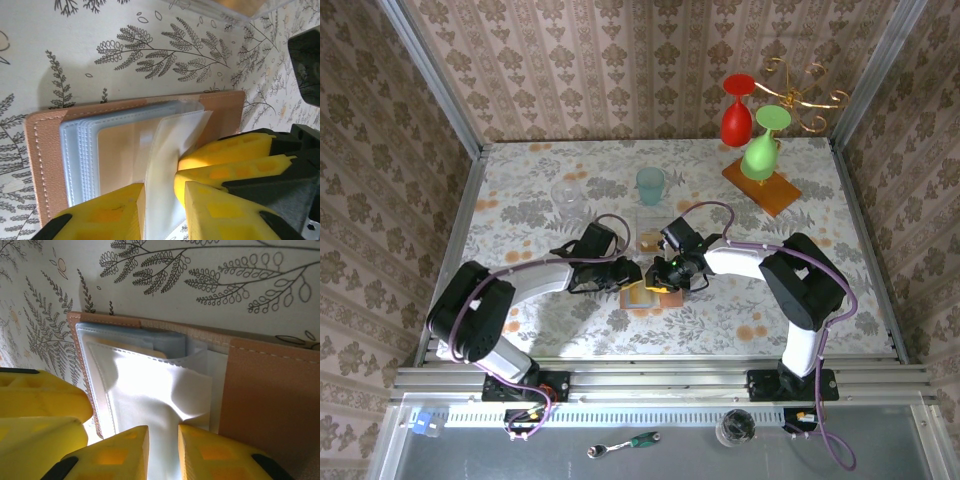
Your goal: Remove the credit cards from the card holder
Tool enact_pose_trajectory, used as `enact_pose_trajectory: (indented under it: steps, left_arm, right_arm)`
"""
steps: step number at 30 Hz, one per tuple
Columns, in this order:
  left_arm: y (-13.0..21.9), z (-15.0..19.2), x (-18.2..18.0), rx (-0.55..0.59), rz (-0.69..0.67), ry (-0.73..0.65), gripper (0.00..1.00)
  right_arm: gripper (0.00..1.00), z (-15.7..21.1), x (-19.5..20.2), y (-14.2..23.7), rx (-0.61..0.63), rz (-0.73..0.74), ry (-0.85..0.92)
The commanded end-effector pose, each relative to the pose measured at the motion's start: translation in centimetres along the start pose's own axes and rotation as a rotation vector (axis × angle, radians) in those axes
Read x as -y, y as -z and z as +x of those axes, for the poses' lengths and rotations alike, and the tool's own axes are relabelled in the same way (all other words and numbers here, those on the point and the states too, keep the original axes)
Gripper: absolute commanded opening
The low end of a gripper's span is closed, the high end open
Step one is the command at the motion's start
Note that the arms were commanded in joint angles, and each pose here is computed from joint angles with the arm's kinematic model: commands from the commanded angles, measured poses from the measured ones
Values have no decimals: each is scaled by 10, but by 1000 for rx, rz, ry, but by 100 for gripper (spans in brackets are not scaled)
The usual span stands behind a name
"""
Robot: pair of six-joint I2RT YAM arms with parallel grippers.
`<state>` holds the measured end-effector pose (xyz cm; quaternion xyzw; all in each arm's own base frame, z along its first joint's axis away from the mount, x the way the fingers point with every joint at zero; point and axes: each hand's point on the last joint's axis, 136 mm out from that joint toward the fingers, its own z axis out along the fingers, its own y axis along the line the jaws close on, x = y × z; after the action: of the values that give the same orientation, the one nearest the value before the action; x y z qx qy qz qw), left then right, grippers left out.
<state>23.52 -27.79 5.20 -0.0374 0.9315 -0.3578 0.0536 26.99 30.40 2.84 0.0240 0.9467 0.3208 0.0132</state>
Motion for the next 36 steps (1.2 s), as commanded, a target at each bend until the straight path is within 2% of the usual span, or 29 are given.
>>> enact_pose_trajectory:
  steps: [1,10,22,30,36]
  left_arm:
    - [-7,7,-4,-28,3,15,28]
    - [-13,10,-10,-39,-1,28,26]
    - [-14,8,-4,-28,38,43,17]
    - [-4,4,12,-5,68,28,17]
    - [-5,4,34,-13,81,-10,20]
  right_arm:
    - [24,5,9,-4,-23,13,-24]
    - [24,6,8,-3,-23,10,-24]
    - [24,5,3,2,-14,-3,-19]
    - [26,2,-9,25,31,-6,13]
    - [27,0,2,46,81,55,23]
